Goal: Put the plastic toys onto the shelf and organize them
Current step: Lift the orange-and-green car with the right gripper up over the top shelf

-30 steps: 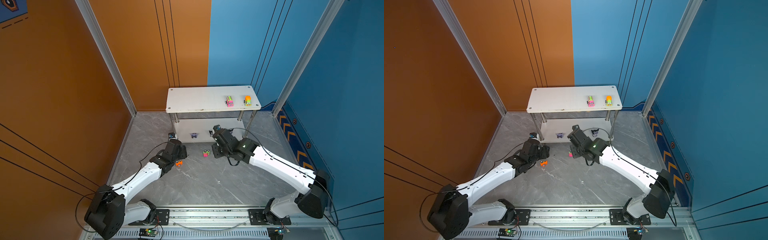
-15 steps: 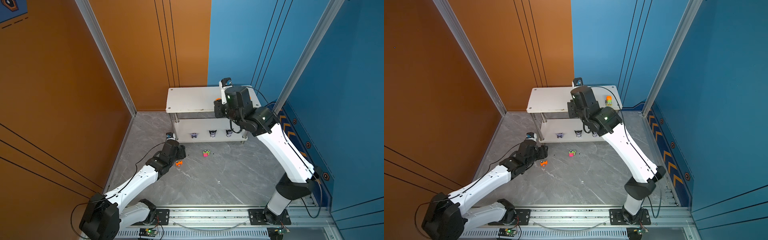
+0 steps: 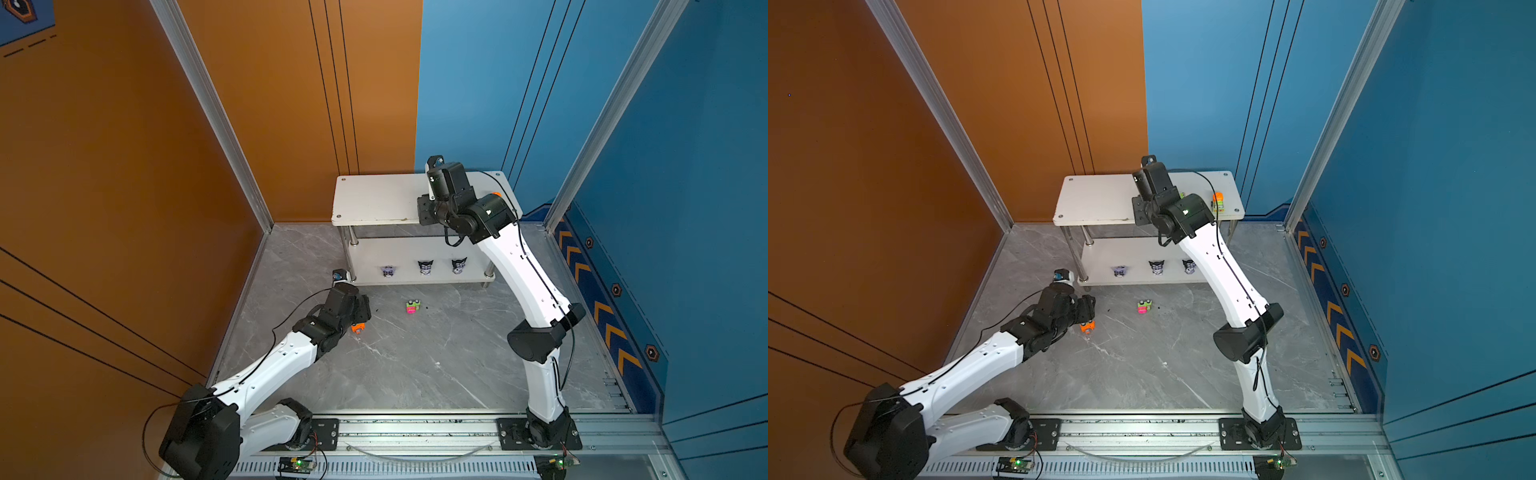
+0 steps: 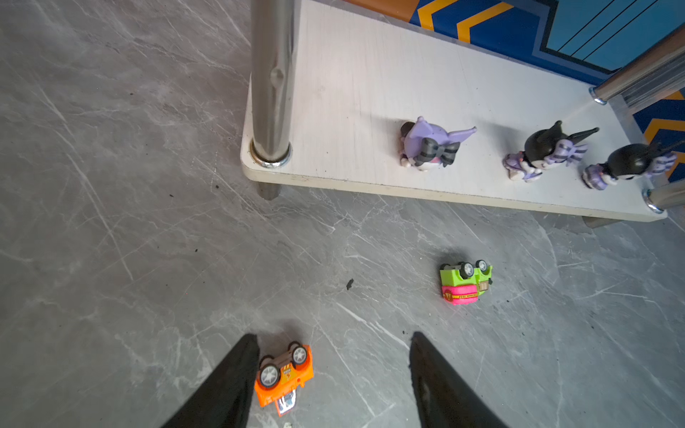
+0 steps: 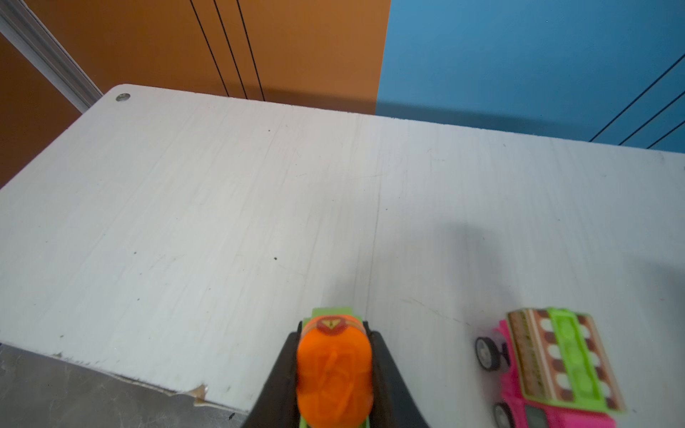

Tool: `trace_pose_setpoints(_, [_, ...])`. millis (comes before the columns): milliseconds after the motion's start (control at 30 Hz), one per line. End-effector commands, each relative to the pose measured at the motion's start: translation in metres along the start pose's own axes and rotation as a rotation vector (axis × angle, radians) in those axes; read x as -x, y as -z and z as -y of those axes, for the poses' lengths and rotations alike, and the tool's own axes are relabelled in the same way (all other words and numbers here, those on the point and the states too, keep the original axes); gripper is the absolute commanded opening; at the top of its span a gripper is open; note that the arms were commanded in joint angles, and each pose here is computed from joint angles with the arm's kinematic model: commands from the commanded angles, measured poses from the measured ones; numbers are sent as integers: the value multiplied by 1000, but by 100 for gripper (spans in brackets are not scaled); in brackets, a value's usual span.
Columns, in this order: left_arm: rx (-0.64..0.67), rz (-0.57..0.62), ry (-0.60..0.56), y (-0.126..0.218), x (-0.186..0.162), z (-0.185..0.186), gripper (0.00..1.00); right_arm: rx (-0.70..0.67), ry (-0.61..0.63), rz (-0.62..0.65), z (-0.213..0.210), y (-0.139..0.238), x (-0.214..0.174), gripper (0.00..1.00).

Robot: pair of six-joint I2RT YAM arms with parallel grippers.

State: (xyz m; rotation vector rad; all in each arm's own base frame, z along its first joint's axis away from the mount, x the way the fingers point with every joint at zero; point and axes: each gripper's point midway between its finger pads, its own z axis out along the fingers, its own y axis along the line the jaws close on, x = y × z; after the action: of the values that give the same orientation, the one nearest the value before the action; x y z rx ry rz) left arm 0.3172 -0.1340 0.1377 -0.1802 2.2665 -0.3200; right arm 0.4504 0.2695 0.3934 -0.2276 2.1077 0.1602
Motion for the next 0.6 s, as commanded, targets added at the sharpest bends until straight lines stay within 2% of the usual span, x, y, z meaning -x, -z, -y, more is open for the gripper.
trace_pose_setpoints(0, [11,-14,0,-3,-3,-4,66,9,-17,-31,1,3,-6,16])
trace_pose_setpoints(167, [11,-17,-1,-5,-2,-3,66,12,-32,-31,2,2,-6,16])
trace_pose_setpoints(233, [12,-16,1,-5,-2,-4,66,-2,-24,-61,1,-14,-16,17])
trace_pose_setpoints(567, [5,-30,0,-7,-3,-1,66,-35,-42,-94,6,-35,-27,21])
